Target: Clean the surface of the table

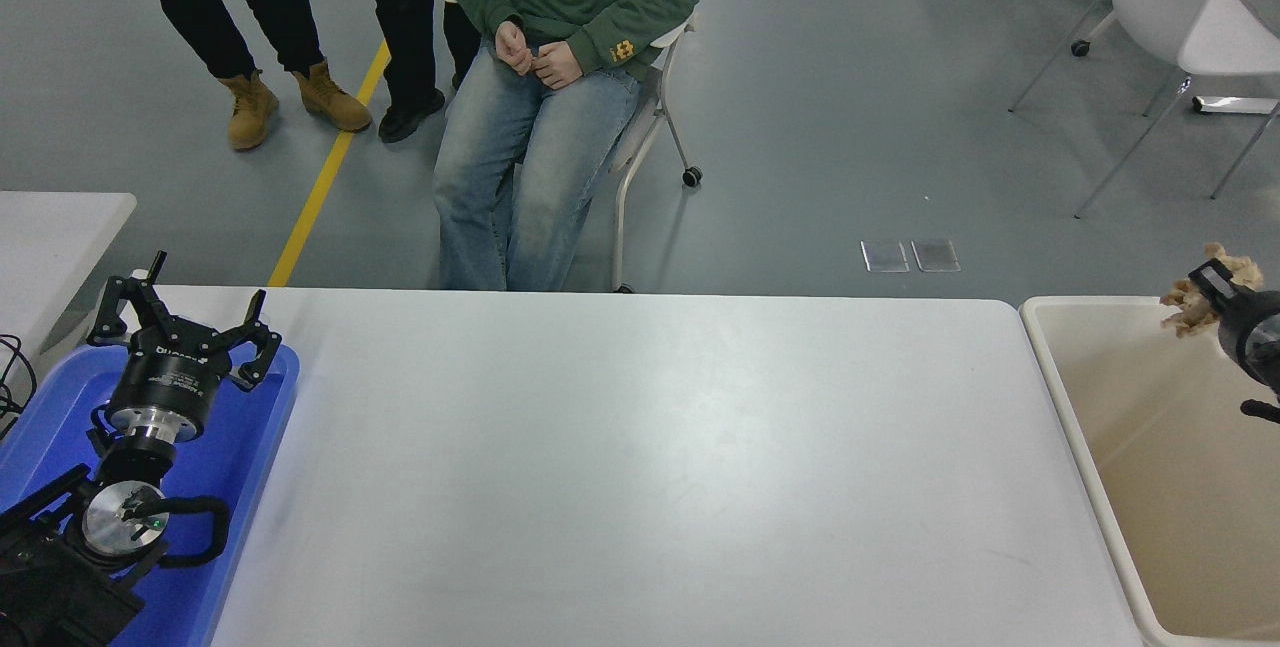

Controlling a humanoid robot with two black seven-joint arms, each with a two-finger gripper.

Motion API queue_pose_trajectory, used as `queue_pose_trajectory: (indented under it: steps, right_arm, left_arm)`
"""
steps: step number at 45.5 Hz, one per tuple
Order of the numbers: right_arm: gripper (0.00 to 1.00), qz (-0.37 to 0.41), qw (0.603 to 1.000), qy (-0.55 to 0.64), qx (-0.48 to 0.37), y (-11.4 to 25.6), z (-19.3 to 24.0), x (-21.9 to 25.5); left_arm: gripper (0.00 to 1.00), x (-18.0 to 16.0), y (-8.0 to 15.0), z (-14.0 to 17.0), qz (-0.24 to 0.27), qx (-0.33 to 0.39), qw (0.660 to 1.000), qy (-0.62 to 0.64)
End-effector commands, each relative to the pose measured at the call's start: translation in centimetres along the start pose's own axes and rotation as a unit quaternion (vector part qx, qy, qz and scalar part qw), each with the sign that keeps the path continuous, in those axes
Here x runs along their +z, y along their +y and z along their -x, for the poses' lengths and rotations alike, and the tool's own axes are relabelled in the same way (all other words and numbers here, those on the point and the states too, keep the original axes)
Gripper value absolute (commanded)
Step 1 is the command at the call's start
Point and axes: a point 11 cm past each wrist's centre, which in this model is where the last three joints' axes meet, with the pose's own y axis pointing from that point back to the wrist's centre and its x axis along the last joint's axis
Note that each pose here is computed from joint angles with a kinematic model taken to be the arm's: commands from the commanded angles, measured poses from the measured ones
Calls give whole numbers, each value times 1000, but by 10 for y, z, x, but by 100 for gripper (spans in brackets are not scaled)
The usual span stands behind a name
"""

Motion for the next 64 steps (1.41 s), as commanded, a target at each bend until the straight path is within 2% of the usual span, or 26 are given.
queue_pose_trajectory:
  steps: [1,6,10,14,15,21,22,23,24,64]
  right_arm:
    - [0,16,1000,-10,7,1,1,13]
    - [11,17,1000,-10,8,1,1,13]
    - [27,16,1000,-10,8,1,1,13]
    - [32,17,1000,-11,8,1,1,13]
    - [35,17,1000,-11,8,1,1,13]
    - [67,18,1000,-14,6,1,2,15]
    - [78,17,1000,-18,6,1,3,14]
    - [93,17,1000,-19,5,1,3,14]
    - [100,15,1000,-20,3,1,4,12]
    - [100,0,999,-37,-7,0,3,-1]
  left_arm:
    - [100,0,0,0,0,0,1000,0]
    - [100,0,0,0,0,0,1000,0]
    - [100,0,0,0,0,0,1000,0]
    - [100,0,0,0,0,0,1000,0]
    - [100,0,0,0,0,0,1000,0]
    - [100,0,0,0,0,0,1000,0]
    - [100,0,0,0,0,0,1000,0]
    - [100,0,0,0,0,0,1000,0]
    - [100,0,0,0,0,0,1000,0]
    - [100,0,0,0,0,0,1000,0]
